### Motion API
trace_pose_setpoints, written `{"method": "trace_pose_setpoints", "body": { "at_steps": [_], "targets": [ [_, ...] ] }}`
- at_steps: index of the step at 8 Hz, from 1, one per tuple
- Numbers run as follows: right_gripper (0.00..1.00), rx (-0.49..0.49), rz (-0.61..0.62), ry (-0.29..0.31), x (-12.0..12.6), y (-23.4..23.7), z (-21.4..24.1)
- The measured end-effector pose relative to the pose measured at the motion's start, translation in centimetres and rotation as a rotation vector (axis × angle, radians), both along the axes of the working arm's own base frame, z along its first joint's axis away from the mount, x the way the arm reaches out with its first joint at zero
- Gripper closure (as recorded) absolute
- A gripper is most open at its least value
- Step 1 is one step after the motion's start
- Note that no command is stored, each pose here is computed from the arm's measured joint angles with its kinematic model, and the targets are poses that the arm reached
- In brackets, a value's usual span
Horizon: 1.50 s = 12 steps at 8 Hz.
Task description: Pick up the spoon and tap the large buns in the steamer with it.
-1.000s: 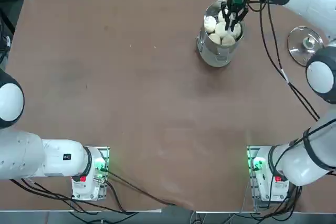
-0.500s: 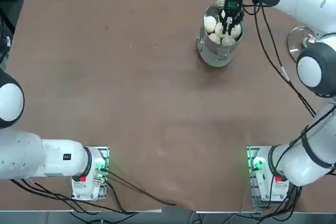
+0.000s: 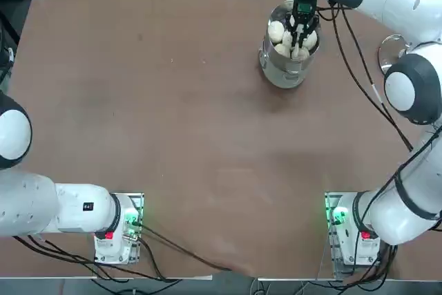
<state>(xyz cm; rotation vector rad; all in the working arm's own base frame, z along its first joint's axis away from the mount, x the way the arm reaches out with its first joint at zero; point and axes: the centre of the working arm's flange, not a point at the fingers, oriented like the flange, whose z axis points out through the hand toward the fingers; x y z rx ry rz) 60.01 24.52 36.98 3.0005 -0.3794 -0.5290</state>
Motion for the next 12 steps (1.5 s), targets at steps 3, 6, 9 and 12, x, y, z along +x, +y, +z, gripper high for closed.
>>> {"method": "trace_pose_setpoints", "body": {
  "at_steps": [3,6,9,12],
  "targets": [
    [0.83,0.011,0.025,-0.003,0.5,0.3,3.7],
    [0.83,0.052,0.117,-0.03,1.1,-0.2,5.6],
    [0.83,0.078,0.203,-0.012,1.1,-0.3,4.9],
    [0.83,0.093,0.274,0.036,1.4,-0.3,1.9]
  ]
}}
